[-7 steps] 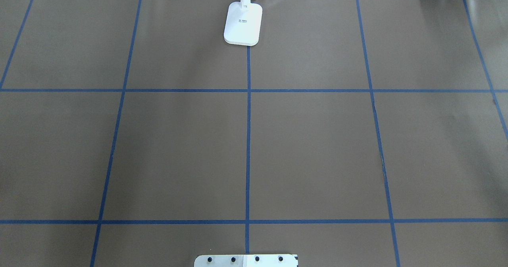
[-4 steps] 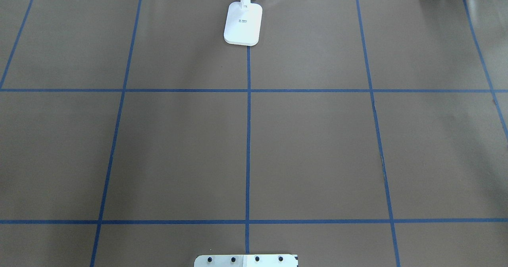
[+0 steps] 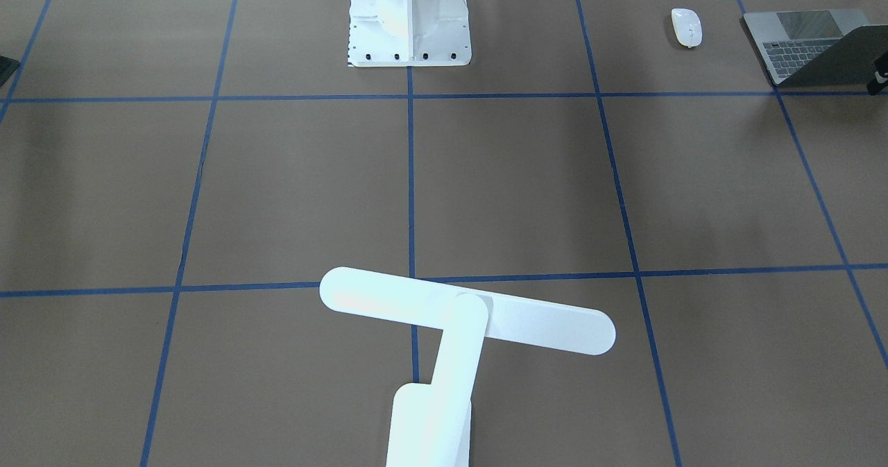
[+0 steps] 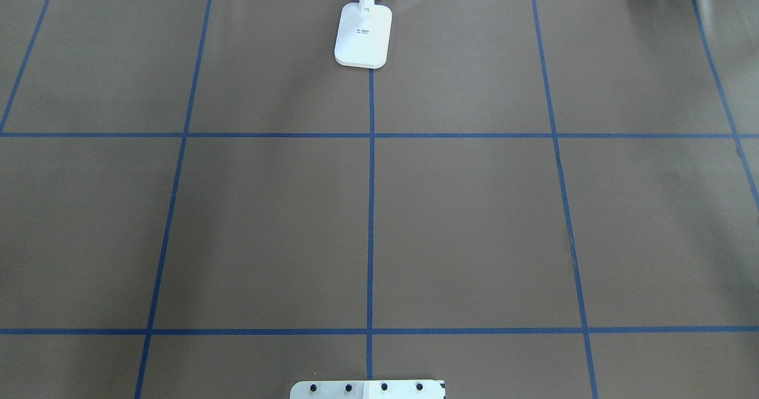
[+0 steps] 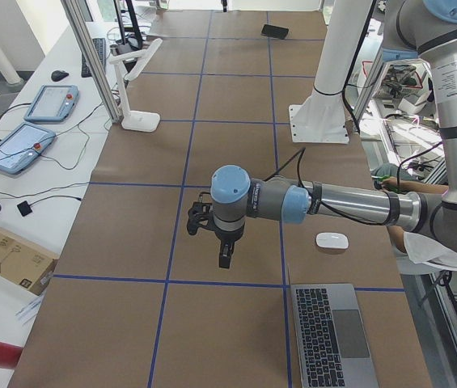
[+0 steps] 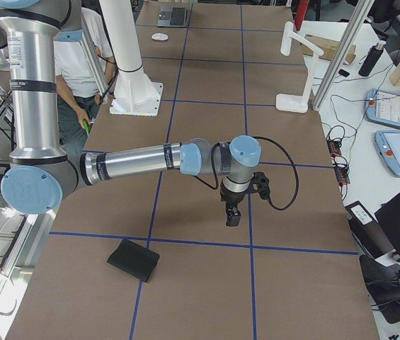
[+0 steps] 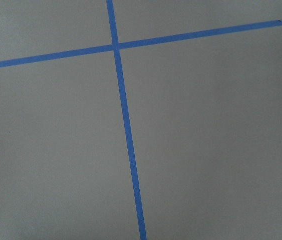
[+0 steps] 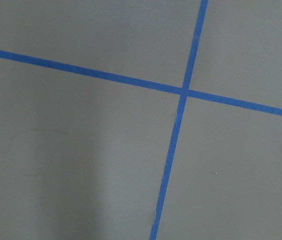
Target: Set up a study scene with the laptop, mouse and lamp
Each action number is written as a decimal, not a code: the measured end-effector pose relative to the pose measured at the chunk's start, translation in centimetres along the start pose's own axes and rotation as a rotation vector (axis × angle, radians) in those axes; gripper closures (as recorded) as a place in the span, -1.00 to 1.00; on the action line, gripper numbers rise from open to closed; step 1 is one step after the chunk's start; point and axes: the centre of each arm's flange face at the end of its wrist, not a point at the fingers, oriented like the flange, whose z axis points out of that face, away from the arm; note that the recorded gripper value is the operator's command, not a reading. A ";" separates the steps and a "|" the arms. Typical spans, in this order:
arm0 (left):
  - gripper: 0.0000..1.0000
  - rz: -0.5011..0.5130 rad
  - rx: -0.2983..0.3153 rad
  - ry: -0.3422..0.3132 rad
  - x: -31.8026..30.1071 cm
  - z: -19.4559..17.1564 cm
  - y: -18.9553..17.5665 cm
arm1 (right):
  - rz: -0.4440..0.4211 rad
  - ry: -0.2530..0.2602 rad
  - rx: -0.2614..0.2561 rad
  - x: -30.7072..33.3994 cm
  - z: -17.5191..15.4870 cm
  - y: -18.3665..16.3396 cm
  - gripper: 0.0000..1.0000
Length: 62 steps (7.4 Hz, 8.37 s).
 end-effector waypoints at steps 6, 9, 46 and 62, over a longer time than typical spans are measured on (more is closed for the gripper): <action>-0.99 -0.047 0.031 0.005 1.0 -0.8 -0.5 | -0.003 -0.016 0.000 -0.2 0.1 0.3 -0.99; -0.99 -0.038 0.042 0.006 1.0 -0.9 -0.1 | -0.002 -0.040 -0.001 -0.4 0.2 0.3 -0.99; 1.00 -1.550 -0.086 0.010 -13.8 3.5 19.0 | -0.062 -0.087 0.075 -2.5 -1.7 0.1 -0.99; 1.00 -1.521 -0.016 0.170 48.9 -13.3 -22.4 | -0.059 -0.082 0.074 -2.1 -1.7 -4.4 -0.99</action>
